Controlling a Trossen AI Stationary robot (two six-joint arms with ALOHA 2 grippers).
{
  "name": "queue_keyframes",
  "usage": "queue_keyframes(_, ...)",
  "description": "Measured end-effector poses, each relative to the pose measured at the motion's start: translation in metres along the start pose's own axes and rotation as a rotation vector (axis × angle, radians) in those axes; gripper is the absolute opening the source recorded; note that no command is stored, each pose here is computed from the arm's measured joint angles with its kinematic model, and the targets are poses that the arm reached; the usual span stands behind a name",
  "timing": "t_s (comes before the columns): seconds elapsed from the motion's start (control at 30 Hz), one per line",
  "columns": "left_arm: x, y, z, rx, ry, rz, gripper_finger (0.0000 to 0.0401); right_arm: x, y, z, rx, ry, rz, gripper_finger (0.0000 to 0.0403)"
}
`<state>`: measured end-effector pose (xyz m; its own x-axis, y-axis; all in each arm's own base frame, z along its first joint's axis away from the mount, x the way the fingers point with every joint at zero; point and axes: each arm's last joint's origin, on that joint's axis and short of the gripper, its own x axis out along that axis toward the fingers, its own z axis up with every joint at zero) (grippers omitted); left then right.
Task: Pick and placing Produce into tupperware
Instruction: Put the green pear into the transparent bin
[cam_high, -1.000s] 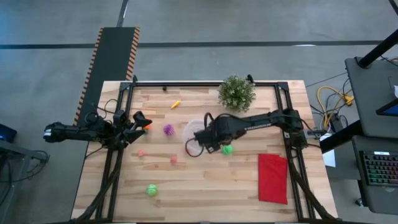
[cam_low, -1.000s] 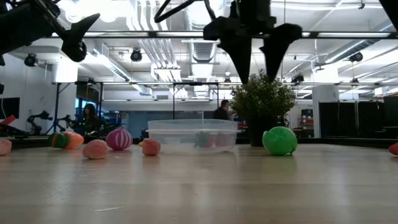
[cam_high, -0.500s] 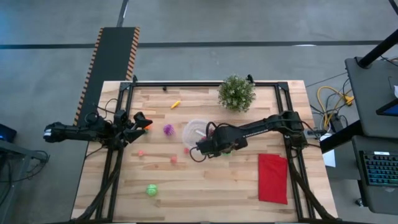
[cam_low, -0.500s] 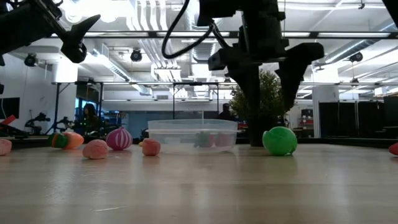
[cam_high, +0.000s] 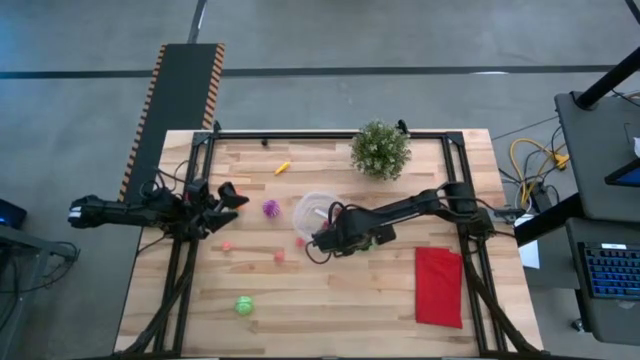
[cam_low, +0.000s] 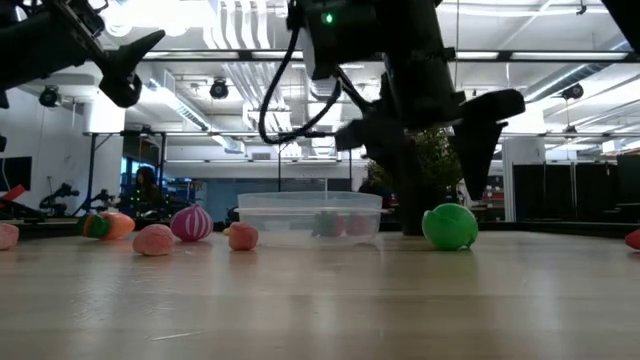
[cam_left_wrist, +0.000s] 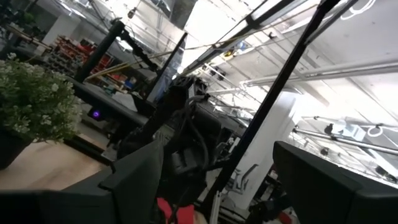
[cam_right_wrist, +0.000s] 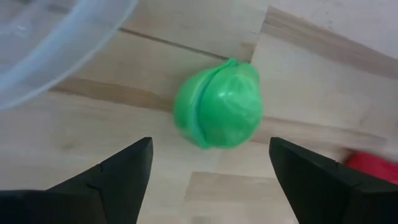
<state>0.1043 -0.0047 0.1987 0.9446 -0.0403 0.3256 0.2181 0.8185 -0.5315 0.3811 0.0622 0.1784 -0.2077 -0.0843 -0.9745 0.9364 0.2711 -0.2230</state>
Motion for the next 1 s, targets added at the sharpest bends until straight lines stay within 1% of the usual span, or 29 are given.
queue_keyframes(0.2, 0.000, -0.001, -0.001, 0.000, 0.028, -0.037, 0.0290, 0.011, 0.003, 0.003, -0.036, 0.003, -0.042, 0.0322)
queue_keyframes(0.33, 0.000, 0.000, -0.002, 0.000, 0.035, -0.031, 0.0290, 0.016, 0.004, 0.007, -0.058, -0.018, -0.061, 0.0317)
queue_keyframes(0.53, 0.000, 0.000, -0.002, 0.000, 0.040, -0.028, 0.0290, 0.026, 0.005, 0.016, -0.089, -0.007, -0.085, 0.0309)
queue_keyframes(0.7, 0.001, 0.000, -0.003, 0.000, 0.044, -0.025, 0.0290, 0.034, 0.007, 0.017, -0.115, -0.004, -0.098, 0.0307)
queue_keyframes(0.87, 0.001, 0.000, -0.003, 0.000, 0.044, -0.025, 0.0290, 0.034, 0.007, 0.017, -0.122, -0.004, -0.095, 0.0296)
queue_keyframes(1.0, 0.001, 0.000, -0.003, 0.000, 0.044, -0.025, 0.0290, 0.033, 0.006, 0.017, -0.126, -0.005, -0.096, 0.0278)
